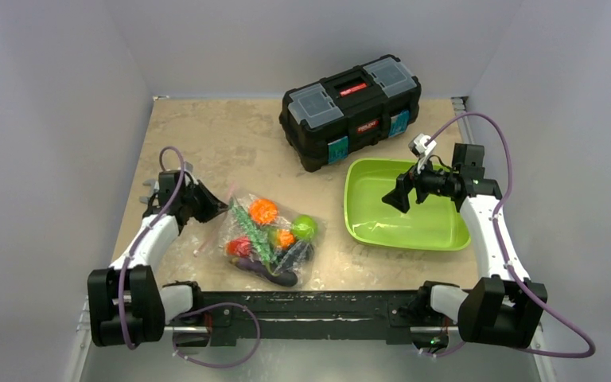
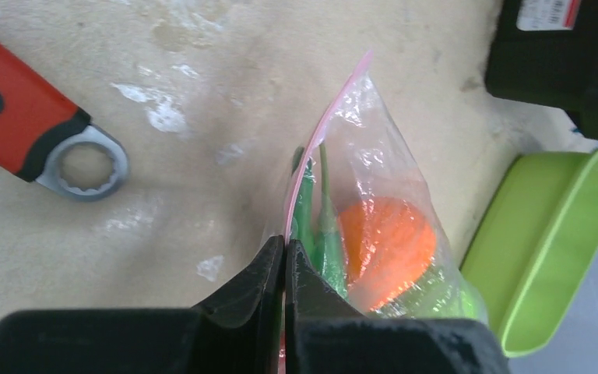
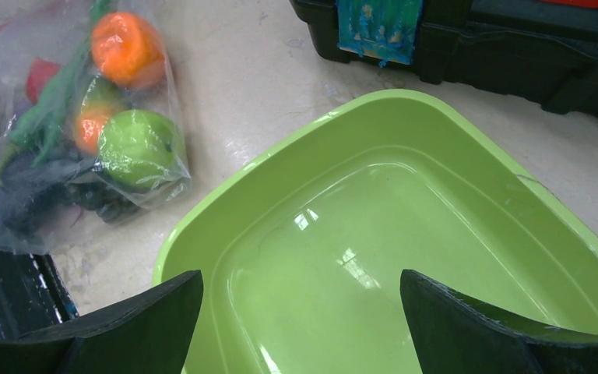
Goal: Open the zip-top bag and remove the fake food
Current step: Pick up the zipper food storage bag at the center of the board.
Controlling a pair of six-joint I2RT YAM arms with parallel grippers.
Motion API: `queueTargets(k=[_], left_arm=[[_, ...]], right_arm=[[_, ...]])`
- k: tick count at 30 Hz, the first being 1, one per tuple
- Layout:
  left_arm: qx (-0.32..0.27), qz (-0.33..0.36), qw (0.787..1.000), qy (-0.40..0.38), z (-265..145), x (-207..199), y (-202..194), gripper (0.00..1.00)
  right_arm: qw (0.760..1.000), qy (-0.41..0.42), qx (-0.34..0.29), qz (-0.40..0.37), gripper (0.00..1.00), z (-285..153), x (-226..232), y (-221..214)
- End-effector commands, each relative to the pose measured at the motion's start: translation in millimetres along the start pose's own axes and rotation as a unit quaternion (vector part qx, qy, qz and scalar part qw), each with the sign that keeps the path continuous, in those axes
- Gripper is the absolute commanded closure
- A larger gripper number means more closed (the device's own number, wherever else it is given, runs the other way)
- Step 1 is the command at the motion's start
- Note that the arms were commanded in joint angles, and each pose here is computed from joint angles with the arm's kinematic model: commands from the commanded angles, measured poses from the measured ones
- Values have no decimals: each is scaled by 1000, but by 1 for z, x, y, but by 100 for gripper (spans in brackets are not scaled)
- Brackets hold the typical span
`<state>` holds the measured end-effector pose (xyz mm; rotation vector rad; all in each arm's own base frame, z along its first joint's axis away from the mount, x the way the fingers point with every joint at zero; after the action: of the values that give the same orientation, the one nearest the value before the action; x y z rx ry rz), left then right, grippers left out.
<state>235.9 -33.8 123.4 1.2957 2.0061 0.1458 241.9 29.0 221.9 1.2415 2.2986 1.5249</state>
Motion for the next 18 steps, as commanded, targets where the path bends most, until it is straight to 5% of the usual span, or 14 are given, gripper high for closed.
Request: queueTargets(k=[1, 8, 18], left_arm=[[-36, 45, 995, -84, -31, -32, 19, 100], [-61, 148, 977, -144, -80, -81, 40, 100], [-26, 270, 929, -251, -114, -154, 38, 100]], right_arm=[[1000, 19, -10, -12, 1, -1, 4, 6], [998, 50, 5, -32, 1, 4, 8, 6], [966, 186, 21, -178, 1, 4, 34, 27]])
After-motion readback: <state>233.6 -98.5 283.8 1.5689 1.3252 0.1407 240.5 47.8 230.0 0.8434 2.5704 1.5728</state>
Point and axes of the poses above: each gripper's point midway between its finger pads, its own z axis out along the fingers, its own x axis along the line the jaws close on, y = z × x, the point moved 8 cm from there along -z, back along the fingers, and after that the axes turned 11 degrees about z, right-handed, at the moved point
